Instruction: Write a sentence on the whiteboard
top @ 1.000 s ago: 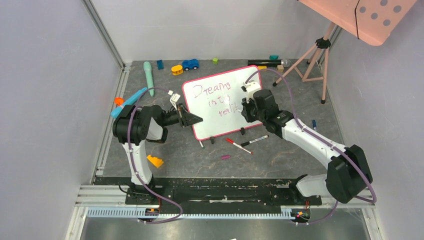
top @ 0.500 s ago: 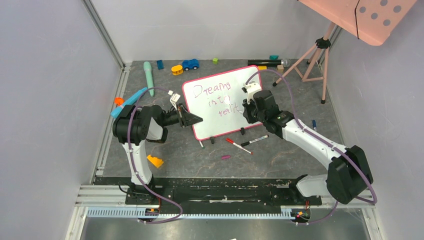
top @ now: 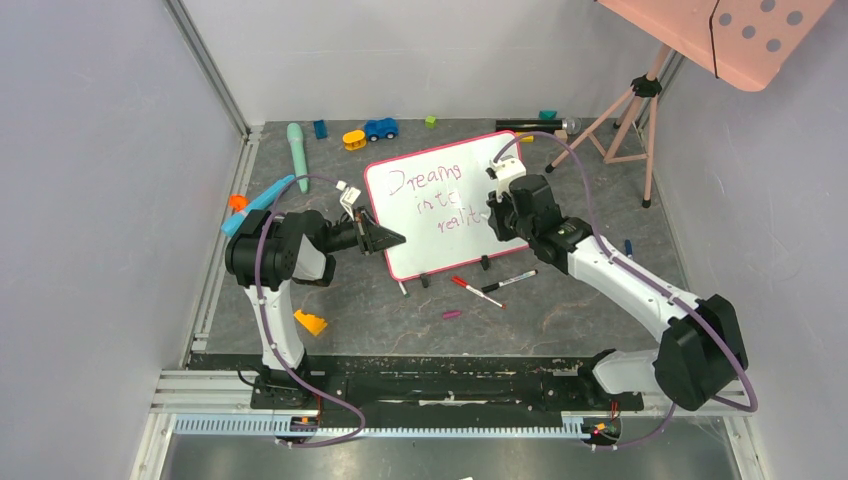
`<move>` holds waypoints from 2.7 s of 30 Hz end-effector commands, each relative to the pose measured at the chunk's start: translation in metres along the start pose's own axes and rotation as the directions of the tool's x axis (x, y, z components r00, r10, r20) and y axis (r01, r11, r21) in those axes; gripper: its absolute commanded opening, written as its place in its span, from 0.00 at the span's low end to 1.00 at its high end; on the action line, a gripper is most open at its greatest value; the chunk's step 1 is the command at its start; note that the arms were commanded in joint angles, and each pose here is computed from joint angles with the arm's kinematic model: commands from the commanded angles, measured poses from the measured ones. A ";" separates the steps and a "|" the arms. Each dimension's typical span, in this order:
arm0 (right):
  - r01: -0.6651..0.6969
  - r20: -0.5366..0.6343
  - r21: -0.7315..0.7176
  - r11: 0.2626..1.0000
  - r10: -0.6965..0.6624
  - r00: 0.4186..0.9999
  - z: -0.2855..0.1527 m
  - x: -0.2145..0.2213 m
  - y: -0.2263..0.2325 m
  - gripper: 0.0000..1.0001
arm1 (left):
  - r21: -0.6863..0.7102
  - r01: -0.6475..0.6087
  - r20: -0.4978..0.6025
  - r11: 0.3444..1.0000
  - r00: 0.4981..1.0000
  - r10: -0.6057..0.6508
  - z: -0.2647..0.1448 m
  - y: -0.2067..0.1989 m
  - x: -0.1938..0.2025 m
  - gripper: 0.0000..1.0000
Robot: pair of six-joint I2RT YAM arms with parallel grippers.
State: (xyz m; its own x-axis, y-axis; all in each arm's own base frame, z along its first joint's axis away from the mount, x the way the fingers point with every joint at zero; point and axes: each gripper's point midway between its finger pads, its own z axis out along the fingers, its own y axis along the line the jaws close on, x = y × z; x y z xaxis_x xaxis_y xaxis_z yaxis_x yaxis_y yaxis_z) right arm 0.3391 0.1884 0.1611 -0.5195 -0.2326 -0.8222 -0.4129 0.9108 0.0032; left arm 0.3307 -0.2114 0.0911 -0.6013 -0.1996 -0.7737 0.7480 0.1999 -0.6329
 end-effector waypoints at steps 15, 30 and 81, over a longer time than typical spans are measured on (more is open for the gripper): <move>0.011 0.105 0.007 1.000 -0.011 0.994 0.000 -0.043 -0.003 0.00 | -0.019 -0.183 0.011 0.983 0.983 0.183 -0.002 0.019 0.004 0.02; -0.023 0.039 0.051 0.998 0.021 0.999 0.004 -0.011 -0.013 0.00 | -0.018 -0.183 0.010 0.983 0.983 0.183 -0.002 0.018 0.004 0.02; -0.060 0.014 -0.050 0.997 0.060 0.998 0.010 0.015 -0.002 0.00 | -0.023 -0.185 0.013 0.982 0.983 0.186 -0.002 0.019 0.003 0.02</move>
State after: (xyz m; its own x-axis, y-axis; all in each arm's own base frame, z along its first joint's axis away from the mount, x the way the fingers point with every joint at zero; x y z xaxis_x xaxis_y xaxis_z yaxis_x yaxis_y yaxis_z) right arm 0.3247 0.1706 0.1263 -0.5851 -0.2171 -0.7813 -0.3897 0.9202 0.0362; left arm 0.3309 -0.2114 0.0913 -0.6014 -0.1995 -0.7737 0.7481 0.1996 -0.6329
